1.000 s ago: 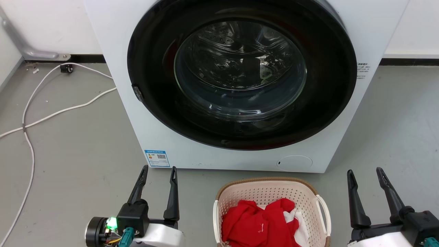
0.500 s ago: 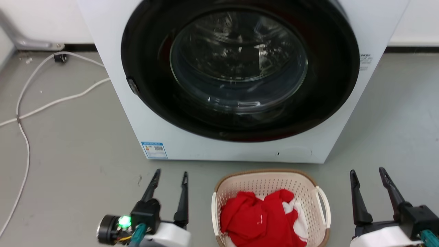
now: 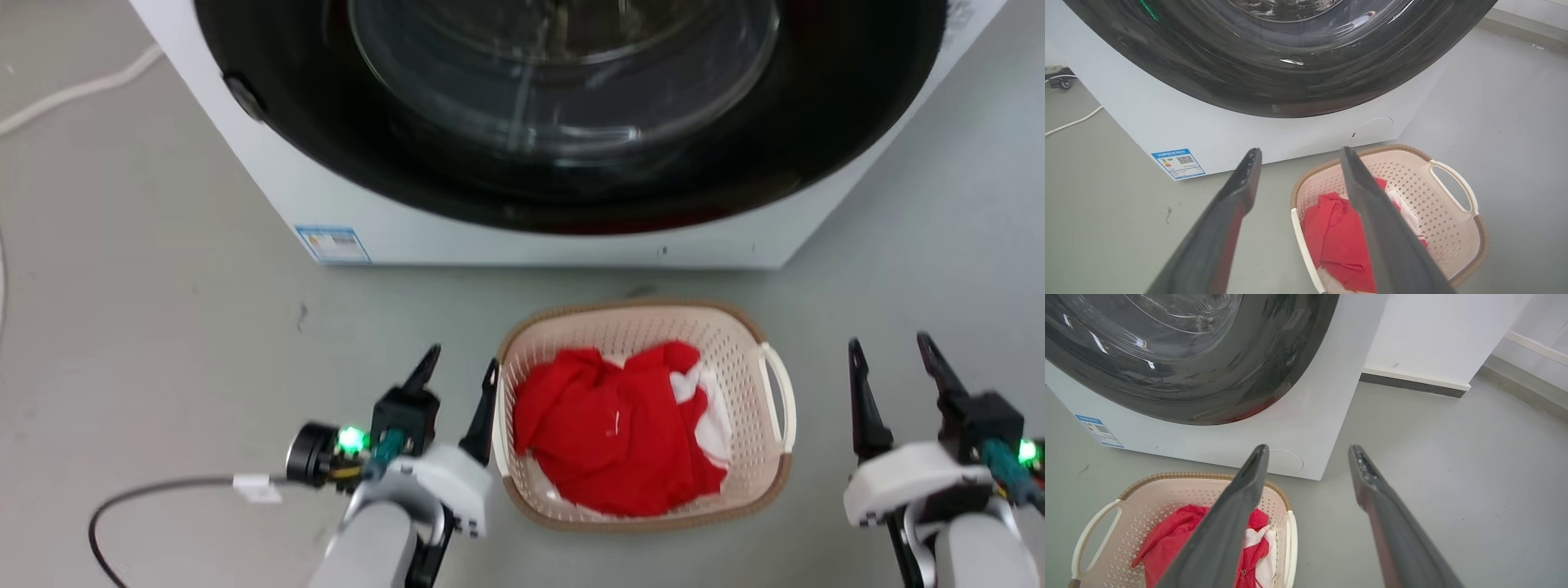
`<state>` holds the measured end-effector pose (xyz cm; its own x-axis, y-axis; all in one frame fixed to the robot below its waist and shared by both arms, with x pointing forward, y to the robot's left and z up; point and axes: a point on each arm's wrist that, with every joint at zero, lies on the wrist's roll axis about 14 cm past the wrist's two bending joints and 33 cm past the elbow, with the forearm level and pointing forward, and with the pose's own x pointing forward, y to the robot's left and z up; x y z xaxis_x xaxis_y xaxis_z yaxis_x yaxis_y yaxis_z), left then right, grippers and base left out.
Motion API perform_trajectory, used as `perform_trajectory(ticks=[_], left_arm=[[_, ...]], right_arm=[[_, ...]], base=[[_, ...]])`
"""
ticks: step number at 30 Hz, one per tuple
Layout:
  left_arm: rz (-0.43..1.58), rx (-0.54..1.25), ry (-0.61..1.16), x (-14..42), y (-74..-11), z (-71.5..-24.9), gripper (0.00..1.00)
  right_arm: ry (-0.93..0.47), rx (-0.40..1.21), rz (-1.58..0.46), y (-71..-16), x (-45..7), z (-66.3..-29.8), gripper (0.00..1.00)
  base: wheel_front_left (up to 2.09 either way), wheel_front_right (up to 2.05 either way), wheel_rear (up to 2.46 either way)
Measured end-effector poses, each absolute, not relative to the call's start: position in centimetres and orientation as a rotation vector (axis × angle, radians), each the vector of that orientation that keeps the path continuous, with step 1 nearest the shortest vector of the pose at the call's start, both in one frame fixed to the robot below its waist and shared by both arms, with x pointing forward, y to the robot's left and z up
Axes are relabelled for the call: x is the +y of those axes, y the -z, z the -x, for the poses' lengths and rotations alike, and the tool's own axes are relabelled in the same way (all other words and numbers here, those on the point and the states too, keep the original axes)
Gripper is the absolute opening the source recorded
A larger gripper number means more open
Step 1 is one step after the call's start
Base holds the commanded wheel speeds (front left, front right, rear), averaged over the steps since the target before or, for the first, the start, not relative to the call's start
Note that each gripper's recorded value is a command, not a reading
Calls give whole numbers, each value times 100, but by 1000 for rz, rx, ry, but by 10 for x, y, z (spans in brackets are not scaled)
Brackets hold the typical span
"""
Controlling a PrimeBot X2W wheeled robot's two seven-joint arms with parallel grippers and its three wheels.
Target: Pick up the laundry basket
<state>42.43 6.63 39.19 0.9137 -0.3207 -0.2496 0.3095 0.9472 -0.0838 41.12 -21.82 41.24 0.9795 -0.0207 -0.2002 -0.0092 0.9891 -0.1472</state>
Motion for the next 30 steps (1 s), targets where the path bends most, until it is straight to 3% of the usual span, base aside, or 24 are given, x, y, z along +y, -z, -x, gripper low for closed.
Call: perform_trajectory(ticks=[12, 30], left_arm=[[4, 591, 405, 56, -273, -446, 100], [-30, 877, 459, 52, -158, -440, 100]], right_arm=[[1, 431, 186, -323, -228, -443, 100], [-93, 772, 245, -200, -223, -434, 100]], base=[[0, 0, 0], [0, 0, 0]])
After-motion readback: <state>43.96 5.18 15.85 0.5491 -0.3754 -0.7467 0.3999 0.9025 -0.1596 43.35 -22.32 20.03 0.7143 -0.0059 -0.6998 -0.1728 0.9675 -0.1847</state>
